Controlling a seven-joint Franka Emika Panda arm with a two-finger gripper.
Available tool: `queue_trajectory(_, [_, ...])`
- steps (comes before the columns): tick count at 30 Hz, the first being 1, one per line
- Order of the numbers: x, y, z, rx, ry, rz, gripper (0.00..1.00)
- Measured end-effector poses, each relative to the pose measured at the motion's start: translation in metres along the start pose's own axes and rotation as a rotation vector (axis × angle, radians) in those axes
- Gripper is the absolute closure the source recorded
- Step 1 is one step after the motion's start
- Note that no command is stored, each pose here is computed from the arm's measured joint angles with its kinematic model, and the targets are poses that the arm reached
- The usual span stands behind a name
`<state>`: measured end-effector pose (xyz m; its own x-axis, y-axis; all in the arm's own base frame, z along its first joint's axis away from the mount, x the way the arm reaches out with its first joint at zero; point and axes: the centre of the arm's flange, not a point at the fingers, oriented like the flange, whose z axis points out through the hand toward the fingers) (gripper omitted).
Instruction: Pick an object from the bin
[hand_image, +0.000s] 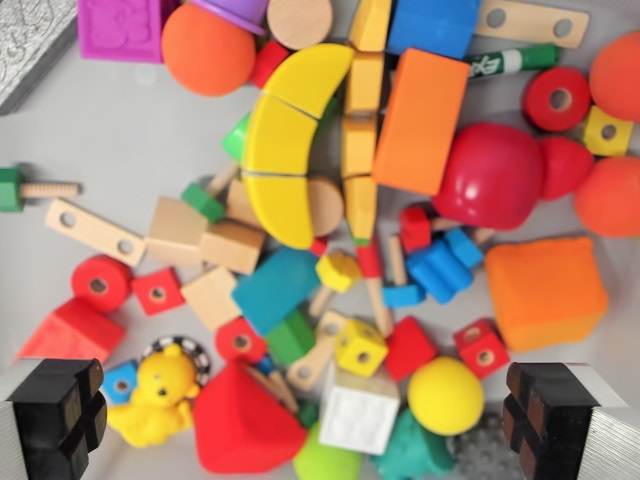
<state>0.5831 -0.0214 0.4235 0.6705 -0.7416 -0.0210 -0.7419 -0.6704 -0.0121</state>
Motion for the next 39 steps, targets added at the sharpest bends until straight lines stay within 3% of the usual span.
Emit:
queue_trajectory(9, [-0.007, -0.001, 0.006, -0.0029, -0.0023, 0.0, 0.0])
queue_trajectory(19, [-0.019, -0.003, 0.015, -0.0025, -0.0013, 0.001, 0.0])
queue_trajectory(39, [-0.058, -0.009, 0.043, -0.0036, -0.0001, 0.007, 0.0])
